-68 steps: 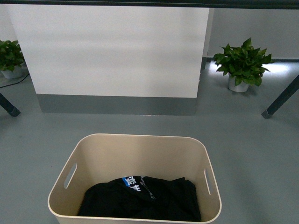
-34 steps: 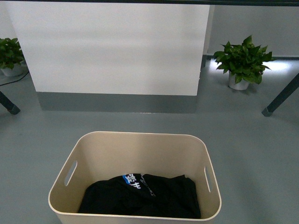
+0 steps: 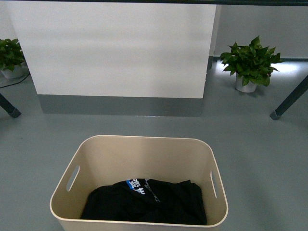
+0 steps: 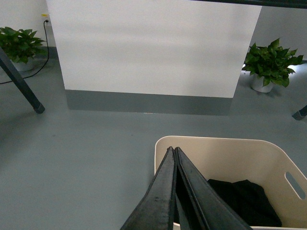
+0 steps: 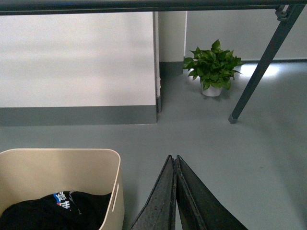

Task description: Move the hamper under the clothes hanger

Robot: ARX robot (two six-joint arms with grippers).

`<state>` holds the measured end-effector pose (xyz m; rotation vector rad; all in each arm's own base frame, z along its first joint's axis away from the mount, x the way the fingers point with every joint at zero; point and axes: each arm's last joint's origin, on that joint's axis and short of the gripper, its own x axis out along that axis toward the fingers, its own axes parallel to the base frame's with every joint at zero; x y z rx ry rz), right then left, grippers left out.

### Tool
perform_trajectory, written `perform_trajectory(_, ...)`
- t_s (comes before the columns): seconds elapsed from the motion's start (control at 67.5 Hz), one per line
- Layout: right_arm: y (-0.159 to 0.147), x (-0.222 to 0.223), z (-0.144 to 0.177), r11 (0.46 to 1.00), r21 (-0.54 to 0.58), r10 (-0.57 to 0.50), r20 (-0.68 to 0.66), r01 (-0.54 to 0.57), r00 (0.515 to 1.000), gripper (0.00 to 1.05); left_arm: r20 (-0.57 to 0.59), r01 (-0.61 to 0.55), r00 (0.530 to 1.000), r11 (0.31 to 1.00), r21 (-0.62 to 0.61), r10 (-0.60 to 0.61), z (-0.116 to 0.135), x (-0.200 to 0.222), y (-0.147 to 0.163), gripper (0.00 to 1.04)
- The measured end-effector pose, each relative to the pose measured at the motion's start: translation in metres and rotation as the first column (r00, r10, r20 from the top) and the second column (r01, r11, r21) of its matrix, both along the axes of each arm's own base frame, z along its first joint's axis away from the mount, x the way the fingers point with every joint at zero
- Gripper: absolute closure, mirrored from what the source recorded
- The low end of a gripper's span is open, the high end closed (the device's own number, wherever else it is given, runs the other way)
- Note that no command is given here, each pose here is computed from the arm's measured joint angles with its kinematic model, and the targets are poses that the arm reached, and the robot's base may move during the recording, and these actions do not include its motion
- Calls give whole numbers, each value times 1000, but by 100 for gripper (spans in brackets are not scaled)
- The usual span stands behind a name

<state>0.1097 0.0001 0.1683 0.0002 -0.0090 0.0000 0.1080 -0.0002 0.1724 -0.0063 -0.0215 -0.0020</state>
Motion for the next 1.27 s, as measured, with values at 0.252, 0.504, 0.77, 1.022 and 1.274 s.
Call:
perform_trajectory(0.252, 0, -11, -4, 1000, 0, 3, -22, -3, 1000, 103, -7, -1, 1000, 1000, 0, 1, -3, -11, 0, 101)
perform_trajectory(0.504, 0, -12, -3, 1000, 0, 3, -6, -3, 1000, 103, -6, 0, 1000, 1000, 0, 0, -3, -11, 0, 101)
perform_trajectory(0.77, 0, -12, -3, 1000, 0, 3, -6, -3, 1000, 95, -6, 0, 1000, 1000, 0, 0, -3, -11, 0, 96)
perform_trajectory(1.022, 0, -12, -3, 1000, 0, 3, -6, -3, 1000, 55, -6, 0, 1000, 1000, 0, 0, -3, -11, 0, 55)
perform_trajectory(1.274, 0, -12, -3, 1000, 0, 3, -6, -3, 1000, 13, -6, 0, 1000, 1000, 1, 0, -3, -11, 0, 12)
